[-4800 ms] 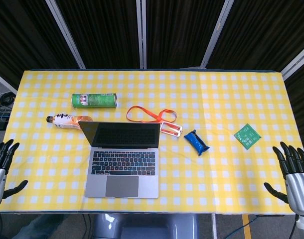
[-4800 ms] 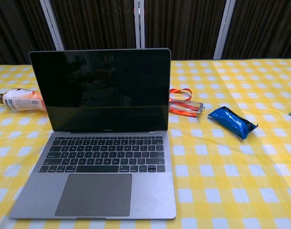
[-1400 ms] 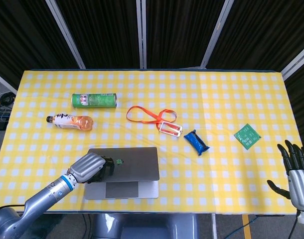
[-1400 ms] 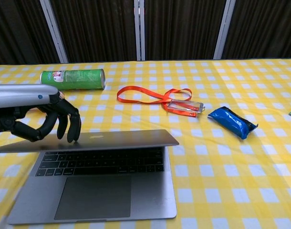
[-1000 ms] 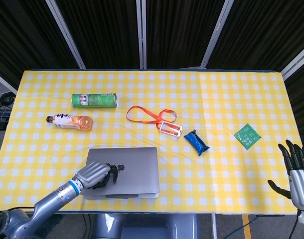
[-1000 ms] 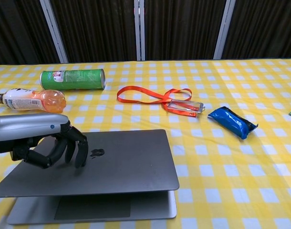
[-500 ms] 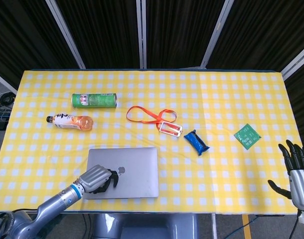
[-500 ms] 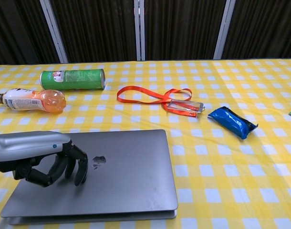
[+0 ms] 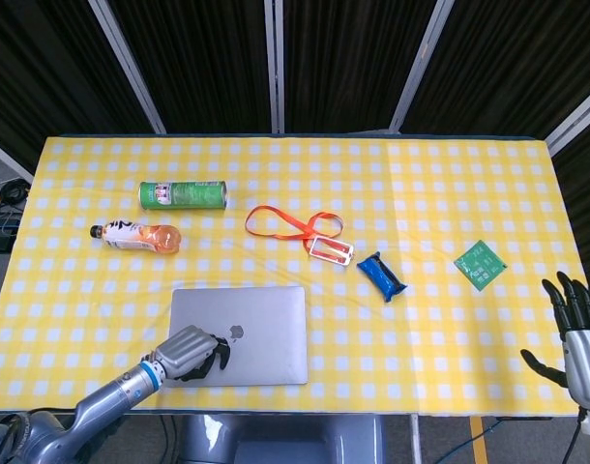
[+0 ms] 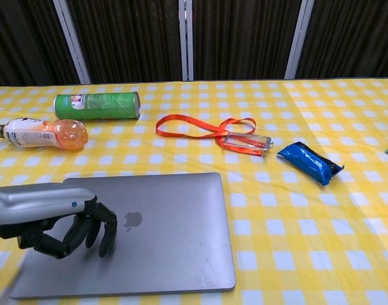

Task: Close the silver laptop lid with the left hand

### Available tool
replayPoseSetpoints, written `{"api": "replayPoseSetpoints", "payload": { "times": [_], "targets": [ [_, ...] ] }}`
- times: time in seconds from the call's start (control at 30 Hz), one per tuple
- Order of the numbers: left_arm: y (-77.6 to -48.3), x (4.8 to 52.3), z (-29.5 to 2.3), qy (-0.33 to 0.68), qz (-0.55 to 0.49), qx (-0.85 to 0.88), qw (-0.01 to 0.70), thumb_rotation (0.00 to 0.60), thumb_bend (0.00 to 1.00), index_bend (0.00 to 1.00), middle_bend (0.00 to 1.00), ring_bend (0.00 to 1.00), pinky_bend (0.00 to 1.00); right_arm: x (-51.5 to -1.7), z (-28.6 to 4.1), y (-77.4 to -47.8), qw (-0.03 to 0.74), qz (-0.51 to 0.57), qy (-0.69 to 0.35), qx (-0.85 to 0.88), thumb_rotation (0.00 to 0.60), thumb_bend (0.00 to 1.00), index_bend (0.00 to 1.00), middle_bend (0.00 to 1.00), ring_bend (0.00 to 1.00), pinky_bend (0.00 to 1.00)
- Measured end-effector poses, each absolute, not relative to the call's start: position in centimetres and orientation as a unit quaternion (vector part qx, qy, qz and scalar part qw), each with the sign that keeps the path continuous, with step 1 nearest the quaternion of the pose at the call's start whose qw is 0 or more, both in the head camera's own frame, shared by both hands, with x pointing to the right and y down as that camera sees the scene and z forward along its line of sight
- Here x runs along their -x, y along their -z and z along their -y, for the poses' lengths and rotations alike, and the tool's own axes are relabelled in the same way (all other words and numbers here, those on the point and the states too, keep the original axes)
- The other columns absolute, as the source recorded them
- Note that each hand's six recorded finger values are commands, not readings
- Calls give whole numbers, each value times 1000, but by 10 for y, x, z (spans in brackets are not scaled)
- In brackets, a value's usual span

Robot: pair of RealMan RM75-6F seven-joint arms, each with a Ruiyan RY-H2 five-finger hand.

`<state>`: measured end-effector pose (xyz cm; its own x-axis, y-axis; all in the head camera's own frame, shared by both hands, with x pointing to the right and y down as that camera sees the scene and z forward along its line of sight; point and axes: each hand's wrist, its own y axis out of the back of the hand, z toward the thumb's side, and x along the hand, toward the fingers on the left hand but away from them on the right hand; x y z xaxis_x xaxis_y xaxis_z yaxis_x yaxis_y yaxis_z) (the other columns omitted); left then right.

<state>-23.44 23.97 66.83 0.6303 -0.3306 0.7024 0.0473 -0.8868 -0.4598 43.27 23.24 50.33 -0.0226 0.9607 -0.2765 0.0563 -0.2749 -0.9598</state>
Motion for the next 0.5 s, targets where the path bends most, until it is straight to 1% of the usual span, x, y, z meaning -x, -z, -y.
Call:
{"api": "replayPoseSetpoints", "payload": {
  "times": [0.1,0.17,0.2,0.27,0.3,0.33,0.37,0.4,0.43,0.47,0.5],
  "targets": [
    [-653,233,-228,407,-110,876,232,600,1000,498,379,435,530,-433,-232,-501,404,449,-557,570,600,0,17,0,0,0],
    [-640,234,-216,395,-138,874,246,600,1000,491,375,430,482,-434,-232,-500,404,450,-556,570,600,0,18,0,0,0],
    [-634,235,-210,389,-152,872,254,600,1000,480,363,413,428,-434,-232,-500,404,451,-555,570,600,0,18,0,0,0],
    [-619,240,-197,378,-186,865,272,600,1000,434,311,347,301,-434,-232,-498,404,453,-554,570,600,0,18,0,0,0],
    [-613,243,-192,374,-203,861,280,600,992,392,255,280,210,-434,-232,-498,404,454,-553,570,600,0,18,0,0,0],
    [-604,250,-185,372,-226,852,292,600,908,335,173,190,117,-433,-233,-497,404,455,-551,571,600,0,18,0,0,0],
    [-597,256,-180,373,-244,843,302,600,715,257,90,99,47,-433,-233,-496,404,455,-551,571,600,0,18,0,0,0],
    [-590,264,-176,376,-262,832,312,600,538,196,46,52,18,-433,-233,-495,404,455,-551,572,600,0,18,0,0,0],
    [-583,272,-173,380,-280,821,322,600,265,101,7,8,0,-433,-234,-495,403,455,-551,572,600,0,18,0,0,0],
    [-574,284,-170,390,-302,803,335,600,84,36,0,0,0,-433,-234,-494,403,455,-551,573,600,0,18,0,0,0],
    [-567,293,-169,398,-317,789,344,600,24,11,0,0,0,-433,-234,-494,403,455,-550,573,600,0,18,0,0,0]
  ]
}}
